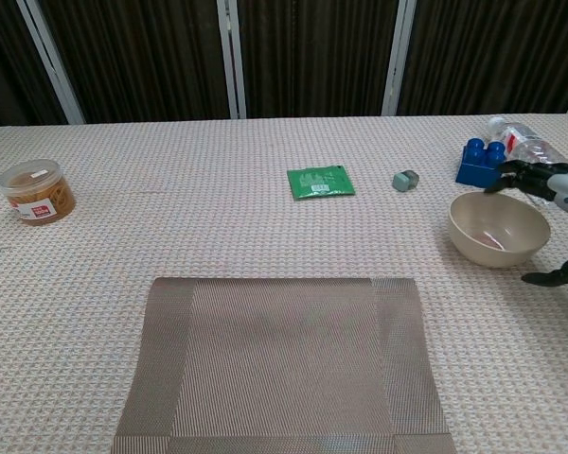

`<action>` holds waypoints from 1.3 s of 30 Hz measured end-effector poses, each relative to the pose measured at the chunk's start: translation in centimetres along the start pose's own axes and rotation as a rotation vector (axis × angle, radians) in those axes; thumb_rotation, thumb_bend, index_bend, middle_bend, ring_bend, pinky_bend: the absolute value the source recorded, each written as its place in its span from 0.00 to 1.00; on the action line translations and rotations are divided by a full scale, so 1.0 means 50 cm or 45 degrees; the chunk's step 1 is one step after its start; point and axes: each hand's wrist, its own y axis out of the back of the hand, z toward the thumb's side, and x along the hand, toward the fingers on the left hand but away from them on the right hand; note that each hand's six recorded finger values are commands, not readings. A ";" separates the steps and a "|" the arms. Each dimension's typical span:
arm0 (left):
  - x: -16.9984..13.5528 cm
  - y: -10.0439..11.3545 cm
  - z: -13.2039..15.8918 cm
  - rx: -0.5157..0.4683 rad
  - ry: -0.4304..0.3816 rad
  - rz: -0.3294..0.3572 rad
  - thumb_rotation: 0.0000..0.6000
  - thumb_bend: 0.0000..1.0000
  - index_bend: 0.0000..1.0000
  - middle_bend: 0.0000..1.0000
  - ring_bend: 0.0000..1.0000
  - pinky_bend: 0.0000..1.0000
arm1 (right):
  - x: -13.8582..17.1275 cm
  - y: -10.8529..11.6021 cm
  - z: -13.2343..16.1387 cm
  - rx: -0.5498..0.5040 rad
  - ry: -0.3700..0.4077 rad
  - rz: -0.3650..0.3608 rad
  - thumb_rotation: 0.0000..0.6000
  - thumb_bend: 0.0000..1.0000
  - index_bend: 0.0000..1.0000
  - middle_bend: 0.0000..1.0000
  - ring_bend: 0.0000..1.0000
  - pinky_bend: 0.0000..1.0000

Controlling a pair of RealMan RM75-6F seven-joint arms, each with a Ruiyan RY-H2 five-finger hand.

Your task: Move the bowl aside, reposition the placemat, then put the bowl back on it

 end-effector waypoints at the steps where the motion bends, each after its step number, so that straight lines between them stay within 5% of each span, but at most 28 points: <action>1: -0.001 0.001 0.003 -0.004 -0.008 0.001 1.00 0.07 0.00 0.00 0.00 0.00 | 0.006 0.009 0.003 -0.018 0.003 -0.012 1.00 0.00 0.00 0.00 0.00 0.00; 12: -0.023 -0.005 0.055 -0.037 -0.167 -0.020 1.00 0.09 0.01 0.00 0.00 0.00 | 0.128 0.190 -0.025 -0.119 -0.039 -0.210 1.00 0.00 0.00 0.00 0.00 0.00; 15: -0.030 -0.016 0.089 -0.047 -0.273 -0.038 1.00 0.10 0.09 0.00 0.00 0.00 | 0.158 0.217 -0.035 -0.119 -0.074 -0.247 1.00 0.00 0.00 0.00 0.00 0.00; 21: -0.048 -0.075 0.184 -0.050 -0.574 -0.124 1.00 0.18 0.34 0.00 0.00 0.00 | 0.212 0.230 -0.032 -0.176 -0.131 -0.230 1.00 0.00 0.00 0.00 0.00 0.00; 25: -0.060 -0.139 0.256 -0.031 -0.778 -0.204 1.00 0.24 0.39 0.00 0.00 0.00 | 0.229 0.235 -0.030 -0.132 -0.136 -0.223 1.00 0.00 0.00 0.00 0.00 0.00; 39: -0.100 -0.294 0.359 0.046 -1.027 -0.332 1.00 0.33 0.47 0.00 0.00 0.00 | 0.236 0.241 -0.033 -0.162 -0.133 -0.211 1.00 0.00 0.00 0.00 0.00 0.00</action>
